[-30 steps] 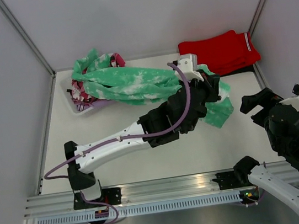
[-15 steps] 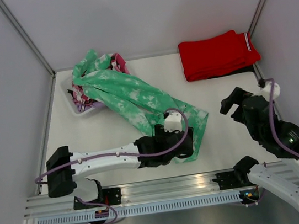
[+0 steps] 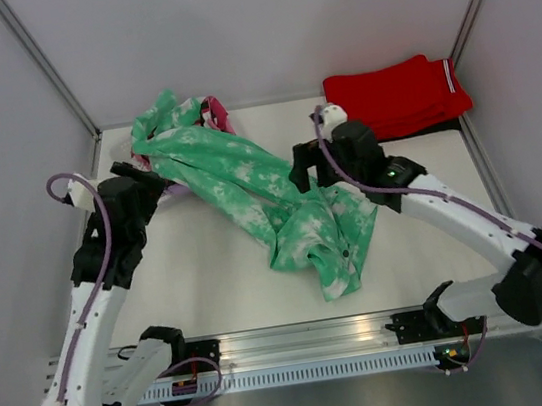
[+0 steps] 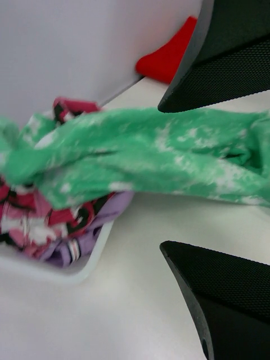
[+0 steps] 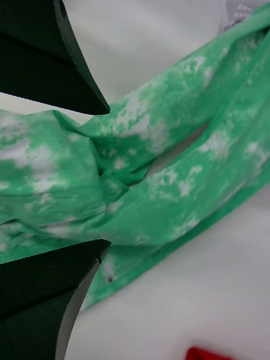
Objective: Fold and stack the trousers
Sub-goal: Move the trousers to the center of the board
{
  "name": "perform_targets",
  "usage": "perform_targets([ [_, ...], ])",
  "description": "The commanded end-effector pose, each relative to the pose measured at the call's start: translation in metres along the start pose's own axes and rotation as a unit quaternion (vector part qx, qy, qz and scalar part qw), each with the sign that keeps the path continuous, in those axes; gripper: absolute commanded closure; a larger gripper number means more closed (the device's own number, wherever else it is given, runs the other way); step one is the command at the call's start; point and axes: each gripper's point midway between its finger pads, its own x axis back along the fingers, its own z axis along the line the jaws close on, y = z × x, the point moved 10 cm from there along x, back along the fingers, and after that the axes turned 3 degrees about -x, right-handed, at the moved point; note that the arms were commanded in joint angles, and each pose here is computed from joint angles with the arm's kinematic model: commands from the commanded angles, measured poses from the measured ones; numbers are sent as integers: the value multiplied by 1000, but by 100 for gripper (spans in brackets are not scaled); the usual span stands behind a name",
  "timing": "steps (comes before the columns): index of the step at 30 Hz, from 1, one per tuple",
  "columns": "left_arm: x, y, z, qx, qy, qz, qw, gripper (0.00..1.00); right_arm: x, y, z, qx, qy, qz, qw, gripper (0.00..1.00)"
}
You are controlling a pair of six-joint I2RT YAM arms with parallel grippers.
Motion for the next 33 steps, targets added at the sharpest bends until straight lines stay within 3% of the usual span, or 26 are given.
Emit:
perform_targets([
  [1, -56, -24, 40, 14, 96, 96, 991, 0, -44, 24, 49, 112, 125, -47, 985, 2],
  [2, -72, -14, 52, 38, 115, 85, 989, 1, -51, 32, 60, 139, 130, -57, 980, 2],
  [7, -113, -15, 86, 65, 143, 96, 983, 4, -120, -8, 108, 215, 125, -7, 968, 2],
  [19, -170, -18, 112, 62, 135, 72, 986, 19, -201, -70, 122, 221, 93, 31, 970, 4],
  [21, -181, -21, 114, 63, 136, 79, 986, 23, -213, -77, 119, 222, 74, 36, 972, 12],
  [22, -185, -22, 114, 65, 135, 80, 986, 30, -216, -80, 117, 225, 64, 36, 972, 17],
  [24, -195, -25, 115, 69, 136, 90, 984, 37, -224, -78, 113, 235, 29, 25, 971, 42],
  [25, -200, -25, 114, 71, 130, 88, 985, 50, -225, -77, 112, 239, 17, 19, 971, 57],
  [26, -203, -27, 114, 74, 125, 94, 985, 56, -226, -73, 108, 242, -10, 10, 970, 84],
  [27, -207, -25, 112, 77, 121, 94, 985, 61, -224, -69, 107, 241, -17, 3, 970, 99],
  [28, -213, -29, 114, 77, 123, 101, 984, 75, -221, -63, 107, 239, -22, -3, 971, 100],
  [29, -218, -25, 109, 78, 109, 101, 986, 82, -212, -49, 113, 232, -10, -16, 972, 100],
  [30, -225, -28, 111, 77, 114, 108, 985, 97, -204, -42, 115, 231, 1, -18, 973, 100],
  [33, -238, -15, 103, 68, 112, 98, 987, 98, -158, -14, 123, 219, 56, -52, 973, 100],
])
